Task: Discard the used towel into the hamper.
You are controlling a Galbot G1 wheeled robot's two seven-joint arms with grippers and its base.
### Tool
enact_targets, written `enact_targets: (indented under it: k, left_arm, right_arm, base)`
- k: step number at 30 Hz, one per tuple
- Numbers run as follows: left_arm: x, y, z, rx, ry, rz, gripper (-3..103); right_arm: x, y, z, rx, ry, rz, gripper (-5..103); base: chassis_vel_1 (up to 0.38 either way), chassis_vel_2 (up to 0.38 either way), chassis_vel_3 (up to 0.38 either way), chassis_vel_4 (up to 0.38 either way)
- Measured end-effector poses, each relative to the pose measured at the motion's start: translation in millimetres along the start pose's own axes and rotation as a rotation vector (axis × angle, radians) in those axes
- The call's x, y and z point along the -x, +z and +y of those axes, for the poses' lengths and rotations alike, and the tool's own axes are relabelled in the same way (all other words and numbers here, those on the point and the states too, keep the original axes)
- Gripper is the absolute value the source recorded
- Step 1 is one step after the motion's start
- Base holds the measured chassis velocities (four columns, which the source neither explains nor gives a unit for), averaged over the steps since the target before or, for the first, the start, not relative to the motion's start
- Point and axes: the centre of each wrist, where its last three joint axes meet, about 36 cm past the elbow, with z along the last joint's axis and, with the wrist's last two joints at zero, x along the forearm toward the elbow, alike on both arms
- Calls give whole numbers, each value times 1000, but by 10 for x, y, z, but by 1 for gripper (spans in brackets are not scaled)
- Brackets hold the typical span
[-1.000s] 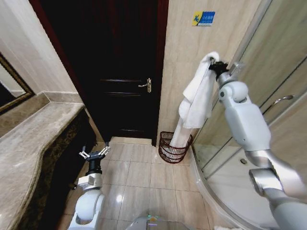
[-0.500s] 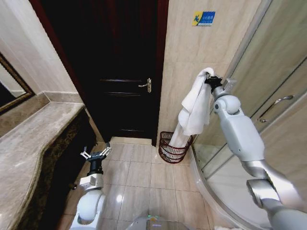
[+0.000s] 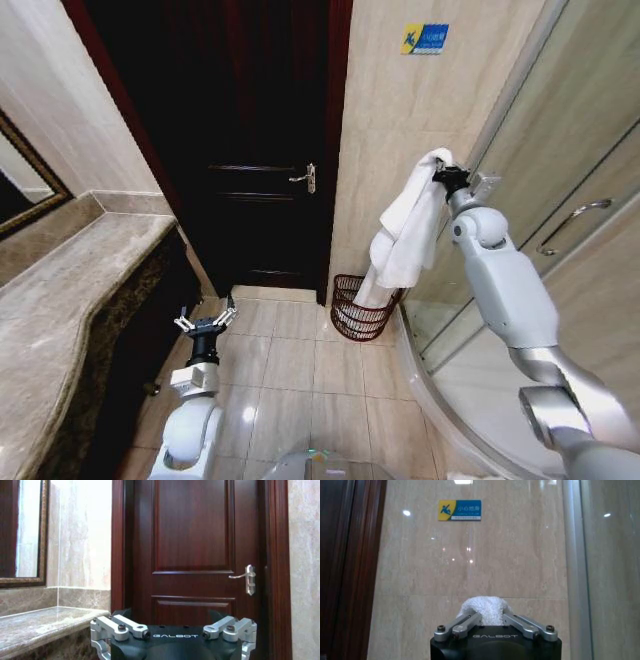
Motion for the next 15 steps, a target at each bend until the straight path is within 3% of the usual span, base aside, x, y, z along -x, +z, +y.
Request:
enact_targets:
  k: [15]
  left_arm:
    - [-20, 46, 5, 46, -8, -19, 100]
  right_arm:
    - [-142, 11, -117, -12, 7, 6, 3]
  base:
    - [23, 27, 24, 30]
